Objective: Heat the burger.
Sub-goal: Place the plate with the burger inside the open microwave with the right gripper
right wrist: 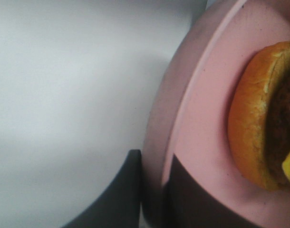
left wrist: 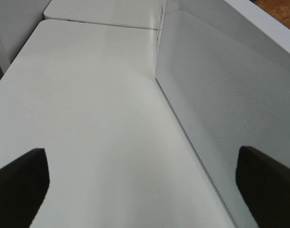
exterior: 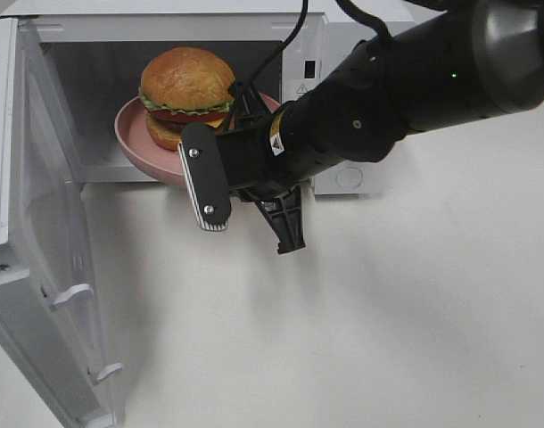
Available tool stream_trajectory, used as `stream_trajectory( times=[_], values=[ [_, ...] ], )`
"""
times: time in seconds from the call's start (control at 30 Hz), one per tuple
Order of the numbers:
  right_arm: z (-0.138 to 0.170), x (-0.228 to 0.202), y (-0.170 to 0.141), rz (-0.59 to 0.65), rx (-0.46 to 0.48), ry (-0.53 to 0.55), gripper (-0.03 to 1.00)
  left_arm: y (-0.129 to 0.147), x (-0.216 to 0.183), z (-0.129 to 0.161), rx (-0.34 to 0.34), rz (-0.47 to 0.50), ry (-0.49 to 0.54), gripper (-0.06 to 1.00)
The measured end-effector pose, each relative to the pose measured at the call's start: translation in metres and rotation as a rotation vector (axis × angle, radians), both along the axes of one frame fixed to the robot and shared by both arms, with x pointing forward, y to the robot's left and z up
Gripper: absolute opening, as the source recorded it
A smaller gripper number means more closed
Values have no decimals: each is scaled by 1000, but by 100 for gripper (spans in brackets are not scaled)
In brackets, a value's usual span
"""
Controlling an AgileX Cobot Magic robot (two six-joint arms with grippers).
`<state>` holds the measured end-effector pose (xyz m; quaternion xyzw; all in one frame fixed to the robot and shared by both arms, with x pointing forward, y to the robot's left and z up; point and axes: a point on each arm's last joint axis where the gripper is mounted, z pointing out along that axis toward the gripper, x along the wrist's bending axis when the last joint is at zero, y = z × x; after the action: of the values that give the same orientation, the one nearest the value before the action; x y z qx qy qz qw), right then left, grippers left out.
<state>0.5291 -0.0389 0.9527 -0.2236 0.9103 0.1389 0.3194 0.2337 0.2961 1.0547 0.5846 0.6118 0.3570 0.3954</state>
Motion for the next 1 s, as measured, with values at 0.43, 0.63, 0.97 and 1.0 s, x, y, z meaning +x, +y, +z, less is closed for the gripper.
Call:
stream_trajectory(
  times=[0.43, 0.63, 0.97, 1.0],
  values=[
    [5, -45, -39, 3, -27, 35, 7, 0, 0, 0, 0, 0, 0, 99],
    [9, -67, -59, -1, -26, 41, 7, 0, 0, 0, 0, 0, 0, 99],
    [19, -98, -88, -1, -5, 21, 7, 0, 0, 0, 0, 0, 0, 99],
    [19, -100, -90, -2, -6, 21, 7, 0, 0, 0, 0, 0, 0, 99]
  ],
)
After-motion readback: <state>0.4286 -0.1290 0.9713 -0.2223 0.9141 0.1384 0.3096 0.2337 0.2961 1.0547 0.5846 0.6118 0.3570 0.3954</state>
